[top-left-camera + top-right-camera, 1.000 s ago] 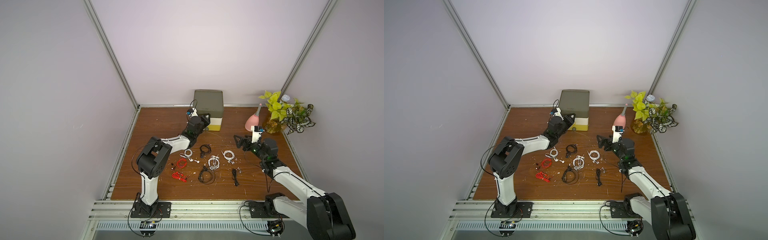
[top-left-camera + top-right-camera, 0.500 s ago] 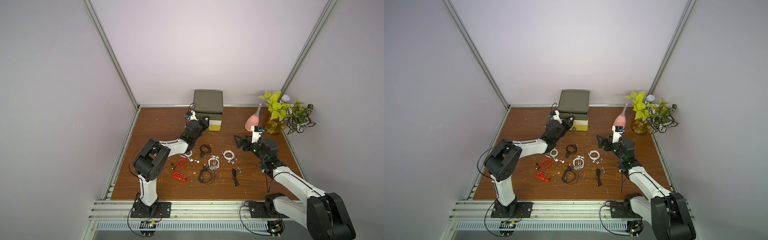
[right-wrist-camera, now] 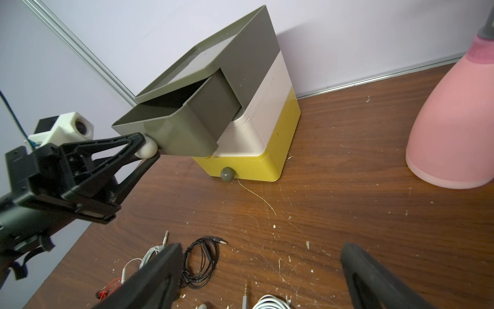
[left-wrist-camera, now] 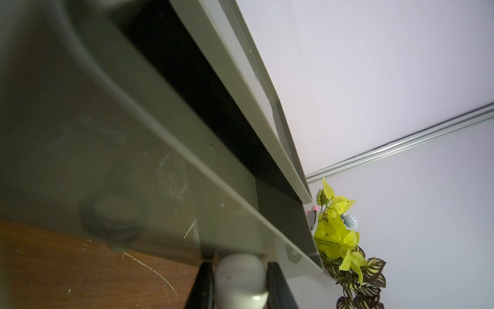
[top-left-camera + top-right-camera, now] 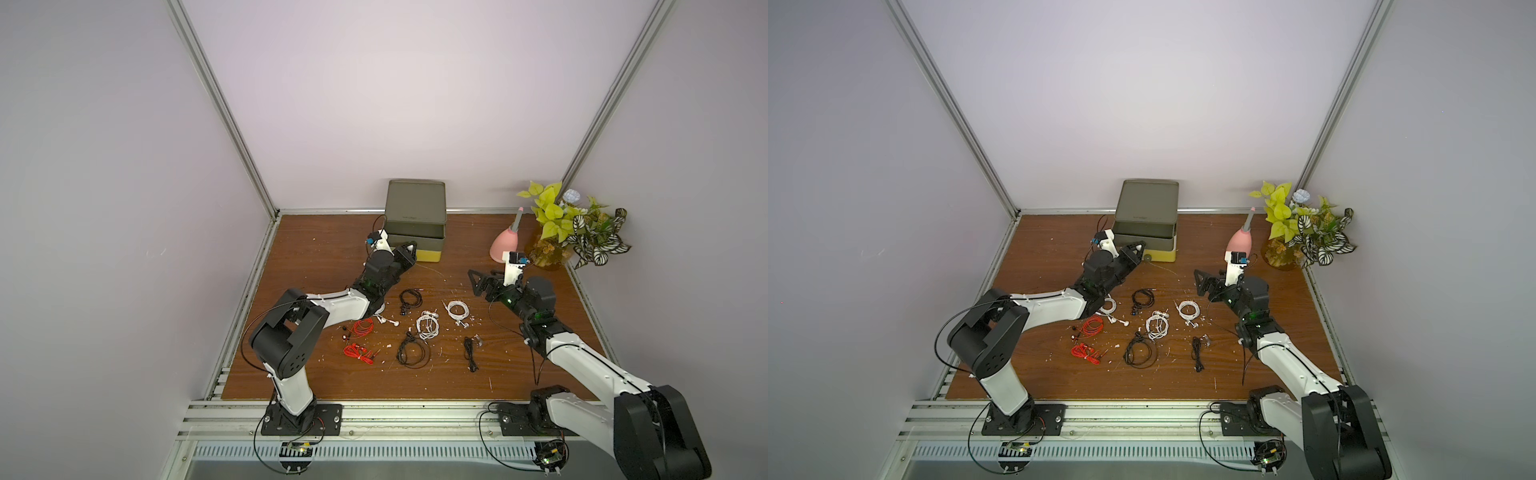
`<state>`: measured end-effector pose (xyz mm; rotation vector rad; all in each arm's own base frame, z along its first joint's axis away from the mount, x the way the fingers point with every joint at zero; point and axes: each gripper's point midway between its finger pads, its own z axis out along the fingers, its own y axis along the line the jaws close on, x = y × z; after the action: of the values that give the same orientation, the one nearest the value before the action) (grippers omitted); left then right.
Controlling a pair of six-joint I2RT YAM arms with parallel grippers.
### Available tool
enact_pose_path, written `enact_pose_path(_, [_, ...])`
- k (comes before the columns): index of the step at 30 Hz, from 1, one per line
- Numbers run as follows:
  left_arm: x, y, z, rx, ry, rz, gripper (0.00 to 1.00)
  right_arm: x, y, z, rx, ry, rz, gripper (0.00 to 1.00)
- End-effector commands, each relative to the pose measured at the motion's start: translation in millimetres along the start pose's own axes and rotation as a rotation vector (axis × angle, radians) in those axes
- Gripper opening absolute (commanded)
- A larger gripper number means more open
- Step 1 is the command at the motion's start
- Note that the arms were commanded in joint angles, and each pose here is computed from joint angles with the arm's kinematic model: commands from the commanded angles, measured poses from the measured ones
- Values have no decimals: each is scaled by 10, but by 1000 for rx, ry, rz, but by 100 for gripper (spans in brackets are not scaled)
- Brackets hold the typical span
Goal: Place the wired earphones into the drawer by color
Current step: Open the drawer in the storage box.
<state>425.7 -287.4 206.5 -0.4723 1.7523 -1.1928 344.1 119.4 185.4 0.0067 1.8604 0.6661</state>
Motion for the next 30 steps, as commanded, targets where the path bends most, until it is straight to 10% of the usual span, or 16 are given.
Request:
enact_pose_path(1, [-142, -240, -126, 63, -59, -6, 17, -146, 52, -31, -12, -58, -15, 99])
enact_pose_path(30, [190, -289, -546, 81, 7, -24, 24, -125, 28, -19, -2, -50, -15, 99])
